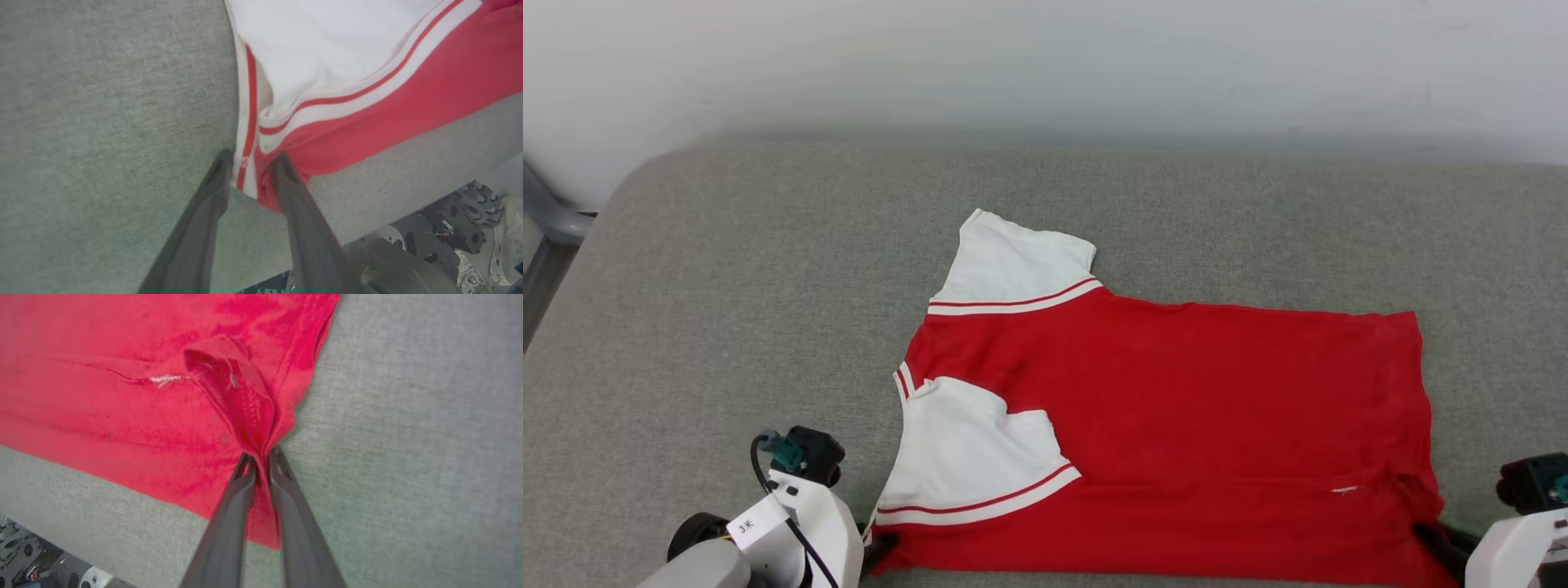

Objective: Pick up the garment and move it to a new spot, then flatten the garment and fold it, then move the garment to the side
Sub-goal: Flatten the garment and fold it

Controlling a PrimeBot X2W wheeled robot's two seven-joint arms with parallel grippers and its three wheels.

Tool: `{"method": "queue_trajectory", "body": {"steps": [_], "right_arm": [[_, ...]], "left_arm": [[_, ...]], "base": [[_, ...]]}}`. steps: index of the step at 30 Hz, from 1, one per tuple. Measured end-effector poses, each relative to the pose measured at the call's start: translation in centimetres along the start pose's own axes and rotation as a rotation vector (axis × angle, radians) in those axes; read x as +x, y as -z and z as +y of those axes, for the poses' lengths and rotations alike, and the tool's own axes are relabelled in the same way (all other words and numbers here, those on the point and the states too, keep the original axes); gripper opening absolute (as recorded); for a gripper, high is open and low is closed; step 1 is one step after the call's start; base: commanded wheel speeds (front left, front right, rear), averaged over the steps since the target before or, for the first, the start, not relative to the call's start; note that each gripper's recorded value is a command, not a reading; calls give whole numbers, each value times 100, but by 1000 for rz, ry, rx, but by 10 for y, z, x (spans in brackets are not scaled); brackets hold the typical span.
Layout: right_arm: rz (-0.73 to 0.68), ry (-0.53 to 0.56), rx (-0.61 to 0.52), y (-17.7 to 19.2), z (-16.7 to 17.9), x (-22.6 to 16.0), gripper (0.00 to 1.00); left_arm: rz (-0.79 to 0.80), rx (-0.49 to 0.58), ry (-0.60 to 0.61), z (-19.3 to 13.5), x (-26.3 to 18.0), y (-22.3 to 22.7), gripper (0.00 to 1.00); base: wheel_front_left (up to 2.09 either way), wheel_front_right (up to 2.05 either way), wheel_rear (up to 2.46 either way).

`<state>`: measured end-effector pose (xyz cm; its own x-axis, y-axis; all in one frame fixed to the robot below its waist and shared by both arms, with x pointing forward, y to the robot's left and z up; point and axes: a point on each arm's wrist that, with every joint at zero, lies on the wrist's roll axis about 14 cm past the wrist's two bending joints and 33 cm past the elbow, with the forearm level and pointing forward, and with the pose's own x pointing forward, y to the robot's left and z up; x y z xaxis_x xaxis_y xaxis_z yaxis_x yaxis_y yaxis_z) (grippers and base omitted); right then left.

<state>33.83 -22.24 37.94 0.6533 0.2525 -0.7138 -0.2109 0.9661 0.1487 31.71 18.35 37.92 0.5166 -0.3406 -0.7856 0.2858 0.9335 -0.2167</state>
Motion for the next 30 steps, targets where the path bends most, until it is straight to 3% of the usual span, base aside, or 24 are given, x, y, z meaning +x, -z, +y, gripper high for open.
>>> {"method": "queue_trajectory", "body": {"steps": [11, 18, 19, 30], "right_arm": [[-418, 52, -64, -82, 0, -35, 100], [-660, 83, -94, -130, 13, -58, 100], [-738, 102, -112, -145, 17, -66, 100], [-830, 133, -101, -165, 27, -61, 100]], "left_arm": [[-372, 103, -38, -2, -39, -98, 100], [-572, 178, -51, -8, -52, -176, 100], [-613, 200, -63, -4, -51, -206, 100], [-554, 243, -67, 11, -8, -285, 100]], "base": [[0, 0, 0], [0, 0, 0], [0, 0, 0], [0, 0, 0]]}}
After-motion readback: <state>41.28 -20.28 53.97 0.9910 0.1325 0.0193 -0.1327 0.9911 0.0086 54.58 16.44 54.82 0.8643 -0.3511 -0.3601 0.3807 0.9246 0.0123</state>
